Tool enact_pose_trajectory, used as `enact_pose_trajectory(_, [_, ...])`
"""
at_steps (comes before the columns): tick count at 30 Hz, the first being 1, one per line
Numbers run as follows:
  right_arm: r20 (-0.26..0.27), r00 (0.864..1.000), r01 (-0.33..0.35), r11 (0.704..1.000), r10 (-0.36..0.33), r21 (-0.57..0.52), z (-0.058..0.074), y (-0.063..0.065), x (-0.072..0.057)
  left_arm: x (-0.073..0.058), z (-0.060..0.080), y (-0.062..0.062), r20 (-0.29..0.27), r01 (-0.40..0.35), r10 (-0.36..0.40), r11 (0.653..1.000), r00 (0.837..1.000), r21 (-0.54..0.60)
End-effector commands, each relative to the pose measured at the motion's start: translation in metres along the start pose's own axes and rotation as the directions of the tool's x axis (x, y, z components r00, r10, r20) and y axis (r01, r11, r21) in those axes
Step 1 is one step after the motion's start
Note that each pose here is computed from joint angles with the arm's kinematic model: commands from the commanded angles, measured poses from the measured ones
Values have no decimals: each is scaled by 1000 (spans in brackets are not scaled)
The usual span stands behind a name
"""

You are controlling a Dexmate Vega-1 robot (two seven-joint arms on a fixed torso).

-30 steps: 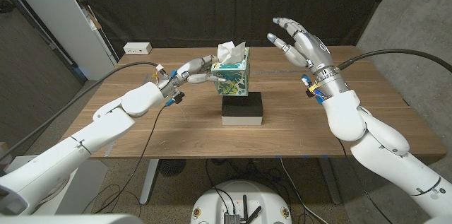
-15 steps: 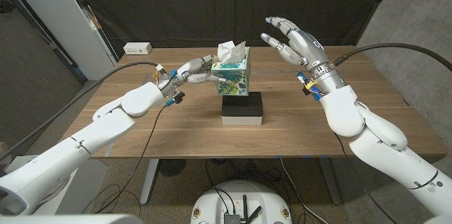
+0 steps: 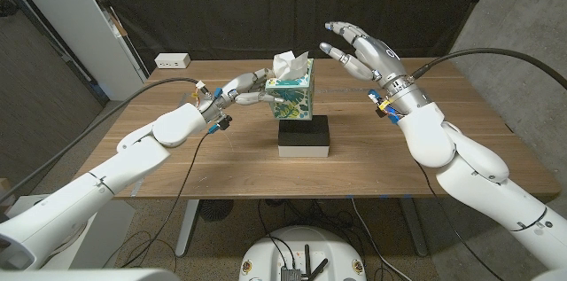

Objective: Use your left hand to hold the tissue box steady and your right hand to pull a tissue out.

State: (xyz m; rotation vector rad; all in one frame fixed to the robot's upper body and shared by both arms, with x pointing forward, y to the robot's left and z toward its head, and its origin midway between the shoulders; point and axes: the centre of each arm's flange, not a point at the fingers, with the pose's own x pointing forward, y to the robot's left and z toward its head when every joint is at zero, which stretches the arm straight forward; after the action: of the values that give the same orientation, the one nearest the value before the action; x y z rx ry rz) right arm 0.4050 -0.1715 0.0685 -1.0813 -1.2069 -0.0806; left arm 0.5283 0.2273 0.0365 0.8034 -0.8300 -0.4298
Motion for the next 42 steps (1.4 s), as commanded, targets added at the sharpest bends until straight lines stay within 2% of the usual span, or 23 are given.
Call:
enact_pose_trajectory(1, [22, 999, -28, 1000, 28, -8, 5, 3, 4, 1, 0, -1, 1, 3, -3, 1000, 1000, -4])
enact_pose_trajectory(42, [71, 989, -127, 991, 130, -51, 17, 23, 17, 4, -4, -2, 0, 11, -11, 1000, 1000, -15])
